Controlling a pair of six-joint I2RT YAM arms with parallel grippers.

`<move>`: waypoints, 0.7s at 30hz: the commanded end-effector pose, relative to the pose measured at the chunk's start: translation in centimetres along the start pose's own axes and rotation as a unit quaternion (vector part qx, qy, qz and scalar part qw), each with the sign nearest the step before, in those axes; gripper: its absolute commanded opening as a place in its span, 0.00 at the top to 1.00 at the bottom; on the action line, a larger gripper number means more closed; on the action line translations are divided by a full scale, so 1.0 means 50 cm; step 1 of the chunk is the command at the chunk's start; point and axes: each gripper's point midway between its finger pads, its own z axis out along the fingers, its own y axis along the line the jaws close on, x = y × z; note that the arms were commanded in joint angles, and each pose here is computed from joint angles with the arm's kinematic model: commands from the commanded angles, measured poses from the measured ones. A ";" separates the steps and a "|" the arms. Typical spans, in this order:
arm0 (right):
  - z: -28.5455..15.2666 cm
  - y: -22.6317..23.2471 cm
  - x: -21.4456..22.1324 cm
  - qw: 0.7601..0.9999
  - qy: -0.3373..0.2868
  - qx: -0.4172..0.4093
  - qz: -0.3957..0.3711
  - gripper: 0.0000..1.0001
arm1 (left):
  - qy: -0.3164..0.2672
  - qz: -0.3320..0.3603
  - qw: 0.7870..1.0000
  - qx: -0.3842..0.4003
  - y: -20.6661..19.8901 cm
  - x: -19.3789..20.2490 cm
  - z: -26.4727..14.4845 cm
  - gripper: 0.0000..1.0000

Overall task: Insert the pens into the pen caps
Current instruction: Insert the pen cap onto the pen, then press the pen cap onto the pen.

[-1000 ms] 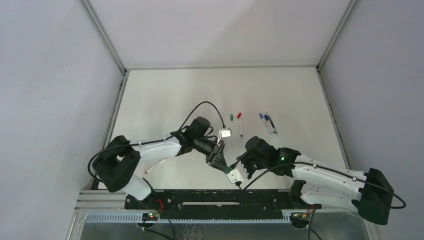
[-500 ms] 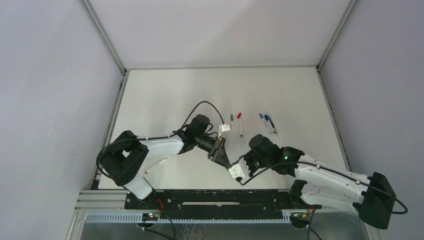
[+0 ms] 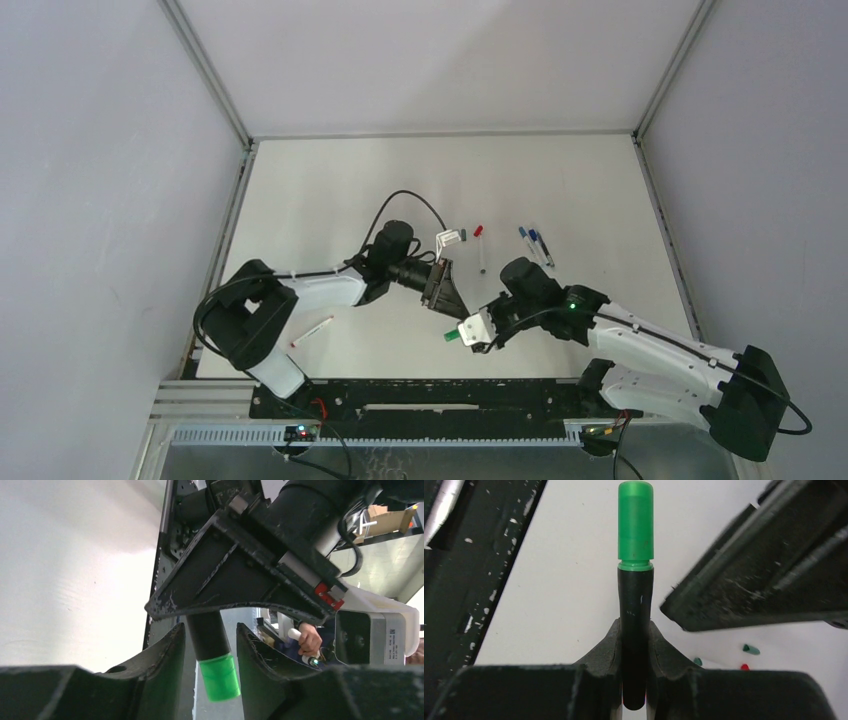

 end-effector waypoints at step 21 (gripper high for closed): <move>-0.075 -0.055 -0.114 0.973 -0.165 -0.022 0.157 1.00 | -0.319 0.286 0.887 -0.174 -0.148 -0.172 -0.215 0.29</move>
